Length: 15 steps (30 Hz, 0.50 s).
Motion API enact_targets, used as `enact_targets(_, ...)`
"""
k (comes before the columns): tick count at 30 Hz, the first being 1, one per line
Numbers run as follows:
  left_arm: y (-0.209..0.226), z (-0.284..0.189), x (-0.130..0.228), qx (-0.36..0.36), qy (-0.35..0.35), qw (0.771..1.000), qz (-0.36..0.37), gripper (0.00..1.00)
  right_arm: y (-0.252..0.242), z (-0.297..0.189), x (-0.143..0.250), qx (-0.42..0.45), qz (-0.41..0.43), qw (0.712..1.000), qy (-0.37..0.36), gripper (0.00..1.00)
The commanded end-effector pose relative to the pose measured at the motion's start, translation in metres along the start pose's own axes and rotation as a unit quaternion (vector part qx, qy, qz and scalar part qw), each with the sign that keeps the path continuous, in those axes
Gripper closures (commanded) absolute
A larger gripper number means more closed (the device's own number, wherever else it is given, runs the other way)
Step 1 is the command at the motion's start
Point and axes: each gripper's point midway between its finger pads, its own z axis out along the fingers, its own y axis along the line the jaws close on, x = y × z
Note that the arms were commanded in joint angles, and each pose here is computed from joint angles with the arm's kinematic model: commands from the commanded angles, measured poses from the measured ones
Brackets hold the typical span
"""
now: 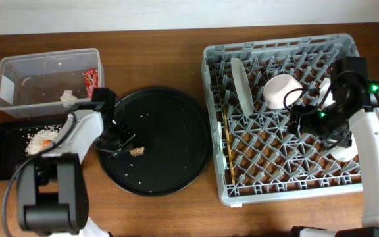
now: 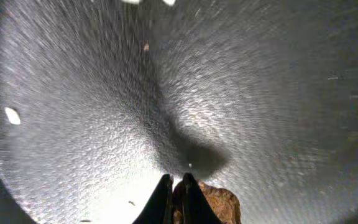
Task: Sort waste into correct bins and load items into the dishwasher rack
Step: 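Grasp the mushroom piece with the left gripper and drop it on the black tray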
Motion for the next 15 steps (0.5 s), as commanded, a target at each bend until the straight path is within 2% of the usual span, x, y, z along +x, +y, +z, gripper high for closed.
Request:
enact_targets(1,0.008,-0.052,-0.016,0.022,-0.071,0.997,0.005,1.0,-0.002,0.0,0.001,0.005,0.001,1.0,0.0,0.01)
enact_targets(3,0.026,-0.076,-0.031,0.012,-0.121,0.993,0.003,1.0,-0.002,0.0,0.001,0.005,0.001,1.0,0.0,0.01)
enact_targets(7,0.08,-0.103,-0.063,-0.034,-0.188,0.979,-0.068,0.99,-0.002,0.0,0.001,0.005,0.001,1.0,0.0,0.01)
enact_targets(10,0.124,-0.118,-0.089,-0.076,-0.236,0.96,-0.128,0.99,-0.002,0.0,0.001,0.005,0.001,1.0,0.0,0.01)
enact_targets(15,0.142,-0.128,-0.11,-0.081,-0.276,0.945,-0.157,0.92,-0.002,0.0,0.001,0.005,0.001,1.0,0.0,0.01)
